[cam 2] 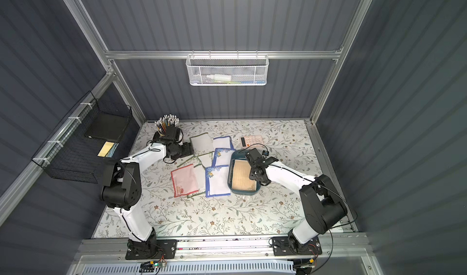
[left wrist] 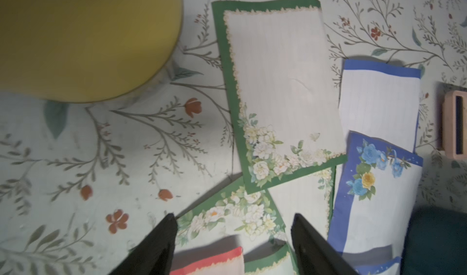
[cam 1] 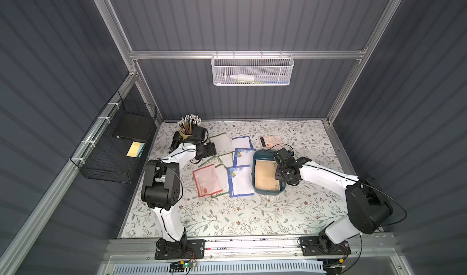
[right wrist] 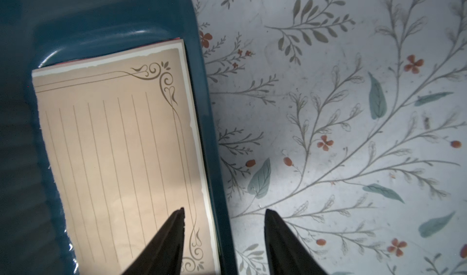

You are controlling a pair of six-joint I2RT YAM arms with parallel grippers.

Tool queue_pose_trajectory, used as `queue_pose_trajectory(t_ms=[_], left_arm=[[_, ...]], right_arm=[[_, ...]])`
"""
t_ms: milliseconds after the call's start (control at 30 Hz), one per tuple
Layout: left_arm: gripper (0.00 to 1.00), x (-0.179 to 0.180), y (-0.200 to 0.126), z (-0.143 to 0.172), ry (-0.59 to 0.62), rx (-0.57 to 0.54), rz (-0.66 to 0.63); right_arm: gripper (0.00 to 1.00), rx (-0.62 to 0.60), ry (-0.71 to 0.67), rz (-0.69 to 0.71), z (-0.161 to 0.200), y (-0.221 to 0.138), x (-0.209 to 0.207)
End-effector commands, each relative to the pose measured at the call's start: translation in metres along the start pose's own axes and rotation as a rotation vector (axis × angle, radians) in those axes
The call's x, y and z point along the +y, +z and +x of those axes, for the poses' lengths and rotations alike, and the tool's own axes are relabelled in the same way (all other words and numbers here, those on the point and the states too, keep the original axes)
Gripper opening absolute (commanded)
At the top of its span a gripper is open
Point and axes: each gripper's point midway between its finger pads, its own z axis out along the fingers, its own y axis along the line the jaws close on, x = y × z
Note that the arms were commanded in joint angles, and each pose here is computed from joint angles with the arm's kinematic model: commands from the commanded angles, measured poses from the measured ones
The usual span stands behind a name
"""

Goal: Take out the stationery paper from the storage box
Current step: Place the stationery paper at the center of the board, then pick up the stationery paper from the storage box.

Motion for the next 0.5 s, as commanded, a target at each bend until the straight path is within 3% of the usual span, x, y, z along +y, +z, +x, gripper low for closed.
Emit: queue_pose_trajectory(t_ms=[0,233,467], left_arm=[[0.75,0.010,-0.036,-0.025,-0.028,-0.097,-0.076],[0.75,-0.018,-0.100,-0.050,-0.032,-0.292,0.065],[0.78,-0.039,-0.138,-0.049,0.004,-0.389,0.127]], right_arm=[[0.55,-0.022,-0.004,-0.024,-0.014,-0.012,0.010],[0.58,-0.145,-0.021,-0.064,-0.045,-0.051,0.029],[0.63,-0.065,-0.051,-0.055,-0.034,-0.024,0.041]])
